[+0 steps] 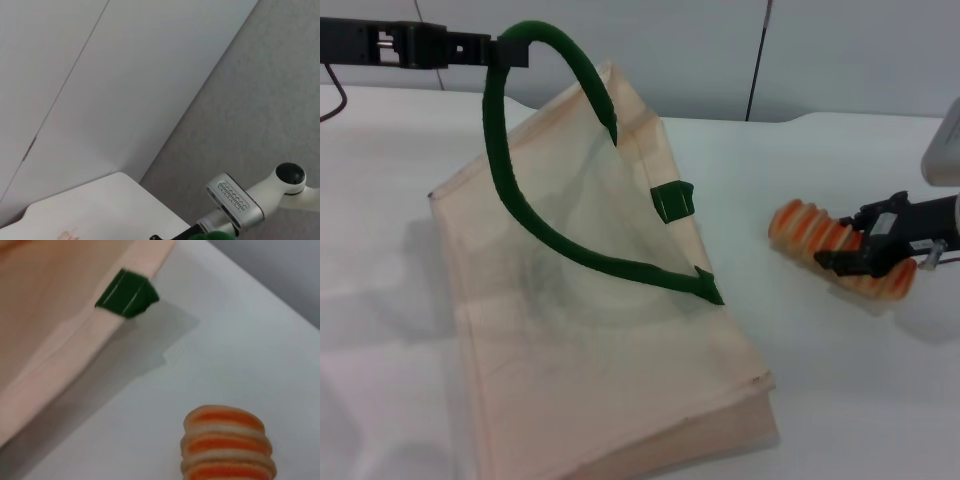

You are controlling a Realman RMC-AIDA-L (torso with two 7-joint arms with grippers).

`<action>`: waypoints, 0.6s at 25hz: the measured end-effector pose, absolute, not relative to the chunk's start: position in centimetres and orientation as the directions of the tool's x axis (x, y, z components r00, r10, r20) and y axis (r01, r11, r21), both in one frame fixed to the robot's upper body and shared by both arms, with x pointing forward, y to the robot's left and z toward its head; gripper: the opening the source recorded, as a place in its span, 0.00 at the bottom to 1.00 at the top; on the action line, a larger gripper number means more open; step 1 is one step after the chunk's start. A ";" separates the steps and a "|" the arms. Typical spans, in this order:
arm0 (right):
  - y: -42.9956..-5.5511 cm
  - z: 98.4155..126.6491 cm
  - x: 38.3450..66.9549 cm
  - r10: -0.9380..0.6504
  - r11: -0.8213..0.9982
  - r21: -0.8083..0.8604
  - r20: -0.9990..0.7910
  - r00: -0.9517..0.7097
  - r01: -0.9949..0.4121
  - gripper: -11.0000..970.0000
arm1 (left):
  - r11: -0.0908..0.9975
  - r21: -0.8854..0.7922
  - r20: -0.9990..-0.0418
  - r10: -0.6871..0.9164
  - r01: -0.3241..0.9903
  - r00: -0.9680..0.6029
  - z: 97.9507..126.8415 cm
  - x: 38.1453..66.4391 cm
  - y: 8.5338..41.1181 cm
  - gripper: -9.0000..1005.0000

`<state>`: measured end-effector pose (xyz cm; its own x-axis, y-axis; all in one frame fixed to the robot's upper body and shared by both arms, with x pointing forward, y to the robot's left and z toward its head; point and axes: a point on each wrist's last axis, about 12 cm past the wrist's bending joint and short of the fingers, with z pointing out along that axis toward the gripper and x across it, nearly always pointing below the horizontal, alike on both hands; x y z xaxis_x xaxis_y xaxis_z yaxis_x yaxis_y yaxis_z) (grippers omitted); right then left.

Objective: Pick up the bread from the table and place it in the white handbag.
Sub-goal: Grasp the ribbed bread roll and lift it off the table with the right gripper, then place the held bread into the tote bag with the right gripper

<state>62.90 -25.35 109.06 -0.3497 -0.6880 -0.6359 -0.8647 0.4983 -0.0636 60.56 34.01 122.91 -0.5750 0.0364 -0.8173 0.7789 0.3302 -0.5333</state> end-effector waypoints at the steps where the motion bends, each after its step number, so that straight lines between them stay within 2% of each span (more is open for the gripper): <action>1: -25.4 109.1 62.9 -0.680 0.503 -0.061 -0.644 -0.351 -0.862 0.61 | 0.331 -0.533 -0.817 0.036 0.779 -0.575 122.9 60.6 34.0 0.20; 9: -26.2 110.5 63.9 -0.552 0.604 -0.056 -0.748 -0.368 -0.795 0.54 | 0.333 -0.536 -0.815 0.036 0.776 -0.579 122.8 60.4 34.1 0.20; 15: -25.3 111.3 63.1 -0.546 0.500 -0.029 -0.786 -0.289 -0.866 0.48 | 0.332 -0.530 -0.818 0.041 0.780 -0.574 123.0 60.8 33.8 0.20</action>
